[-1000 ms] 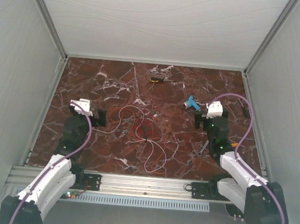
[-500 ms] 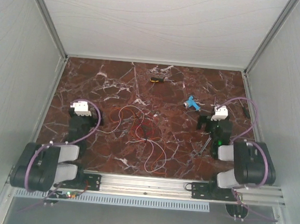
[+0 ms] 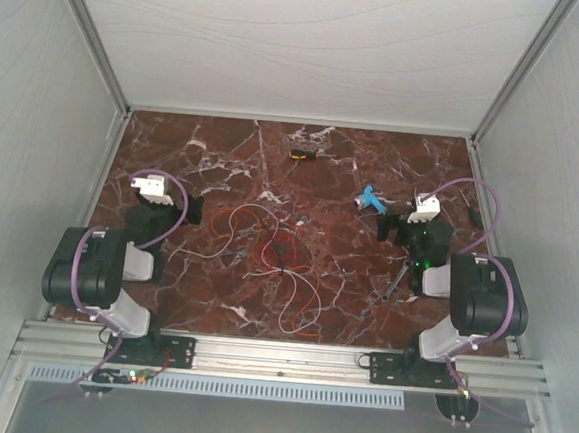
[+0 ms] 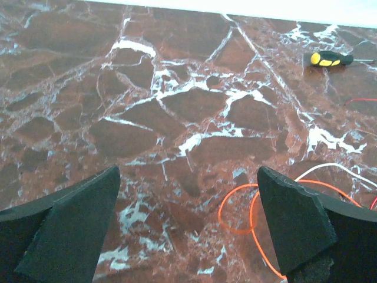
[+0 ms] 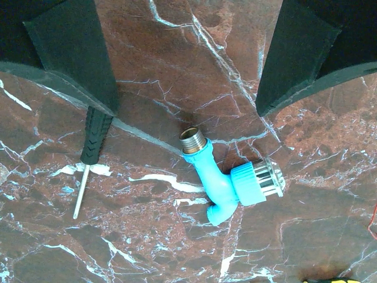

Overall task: Zip-tie the wires
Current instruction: Reset both arms

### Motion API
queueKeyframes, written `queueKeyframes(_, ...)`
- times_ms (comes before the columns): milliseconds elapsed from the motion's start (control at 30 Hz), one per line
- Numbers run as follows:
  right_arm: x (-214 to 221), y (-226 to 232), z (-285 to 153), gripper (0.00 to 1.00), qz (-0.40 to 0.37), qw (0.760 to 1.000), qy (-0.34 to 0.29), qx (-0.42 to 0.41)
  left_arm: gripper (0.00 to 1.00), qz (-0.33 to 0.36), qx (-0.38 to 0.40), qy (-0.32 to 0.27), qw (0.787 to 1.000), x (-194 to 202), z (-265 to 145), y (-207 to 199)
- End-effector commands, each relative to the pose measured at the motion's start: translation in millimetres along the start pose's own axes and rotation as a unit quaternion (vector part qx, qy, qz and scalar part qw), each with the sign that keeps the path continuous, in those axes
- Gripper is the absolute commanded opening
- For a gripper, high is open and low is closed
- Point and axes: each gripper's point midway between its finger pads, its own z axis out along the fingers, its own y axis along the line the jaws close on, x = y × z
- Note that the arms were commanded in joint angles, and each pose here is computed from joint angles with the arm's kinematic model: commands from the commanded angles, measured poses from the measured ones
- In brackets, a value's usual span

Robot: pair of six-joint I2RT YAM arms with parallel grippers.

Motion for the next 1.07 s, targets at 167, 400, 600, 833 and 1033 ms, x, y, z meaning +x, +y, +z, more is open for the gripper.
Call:
queueKeyframes(167, -14.4, 1.2, 3.8, 0.98, -0.010, 1.000, -0.024, -0.007, 1.00, 0.027, 0.017, -0.030, 0.999, -21.5, 12.9, -10.4)
queueKeyframes(400, -14.2, 1.7, 3.6, 0.98, -0.009, 1.000, -0.023, -0.008, 1.00, 0.027, 0.017, -0.030, 0.999, -21.6, 13.1, -10.7)
queueKeyframes(600, -13.7, 1.6, 3.9, 0.98, -0.009, 1.000, -0.023, -0.008, 1.00, 0.027, 0.017, -0.030, 0.999, -21.3, 12.9, -10.5)
queueKeyframes(833, -13.2, 1.4, 4.2, 0.98, -0.009, 1.000, -0.021, -0.008, 1.00, 0.027, 0.018, -0.029, 0.999, -21.3, 12.9, -11.0)
queueKeyframes(1033, -13.8, -5.3, 5.0, 0.98, -0.002, 1.000, -0.020, 0.014, 1.00, 0.027, 0.017, -0.030, 0.999, -21.7, 13.0, -10.6)
